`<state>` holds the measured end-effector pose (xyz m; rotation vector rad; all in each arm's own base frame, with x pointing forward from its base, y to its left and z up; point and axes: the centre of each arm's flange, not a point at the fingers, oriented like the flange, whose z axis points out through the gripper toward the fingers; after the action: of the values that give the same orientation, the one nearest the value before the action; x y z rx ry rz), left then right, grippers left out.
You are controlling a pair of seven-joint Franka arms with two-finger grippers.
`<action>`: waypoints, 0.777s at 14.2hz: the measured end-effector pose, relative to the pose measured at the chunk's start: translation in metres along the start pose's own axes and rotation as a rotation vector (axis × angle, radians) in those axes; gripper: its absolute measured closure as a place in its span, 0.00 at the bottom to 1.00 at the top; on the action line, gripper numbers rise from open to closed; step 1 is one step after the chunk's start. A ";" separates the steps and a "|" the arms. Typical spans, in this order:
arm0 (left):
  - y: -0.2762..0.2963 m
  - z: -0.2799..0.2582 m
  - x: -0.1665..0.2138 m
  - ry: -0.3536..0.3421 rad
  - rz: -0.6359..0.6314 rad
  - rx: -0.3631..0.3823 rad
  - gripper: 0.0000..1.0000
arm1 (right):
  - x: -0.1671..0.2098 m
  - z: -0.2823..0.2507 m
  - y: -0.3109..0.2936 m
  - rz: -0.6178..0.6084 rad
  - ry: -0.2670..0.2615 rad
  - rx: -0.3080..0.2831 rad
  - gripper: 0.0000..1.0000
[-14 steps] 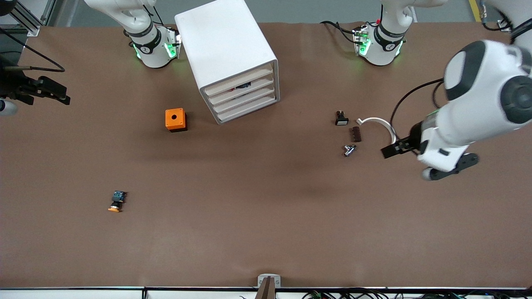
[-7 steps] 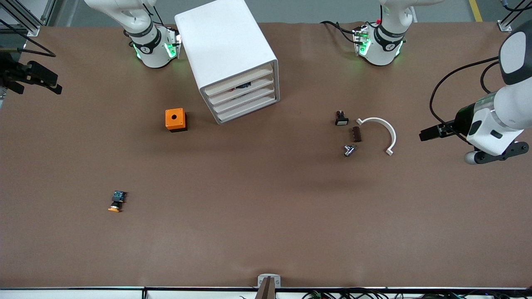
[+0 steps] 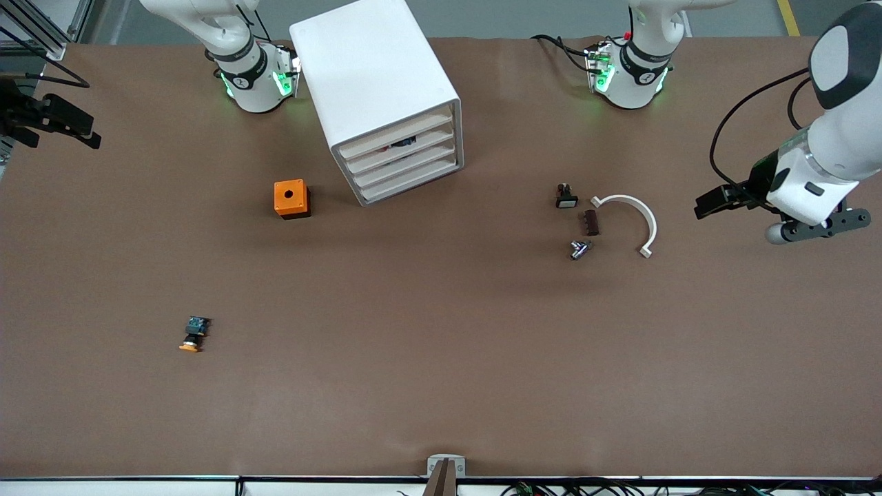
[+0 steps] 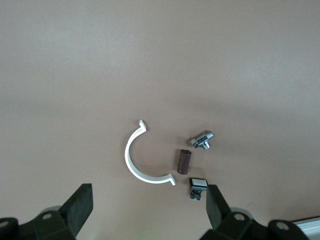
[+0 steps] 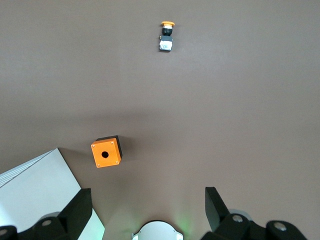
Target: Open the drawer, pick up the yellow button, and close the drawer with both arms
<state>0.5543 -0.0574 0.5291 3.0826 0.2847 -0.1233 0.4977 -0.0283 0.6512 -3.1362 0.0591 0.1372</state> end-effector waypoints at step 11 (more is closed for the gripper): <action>-0.014 -0.033 0.005 0.111 0.021 -0.027 0.00 | -0.009 -0.004 0.013 0.025 0.011 0.003 0.00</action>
<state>0.5589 -0.0415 0.5612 3.0694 0.2560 0.0527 0.4881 -0.0406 0.6564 -3.1339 0.0986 0.1196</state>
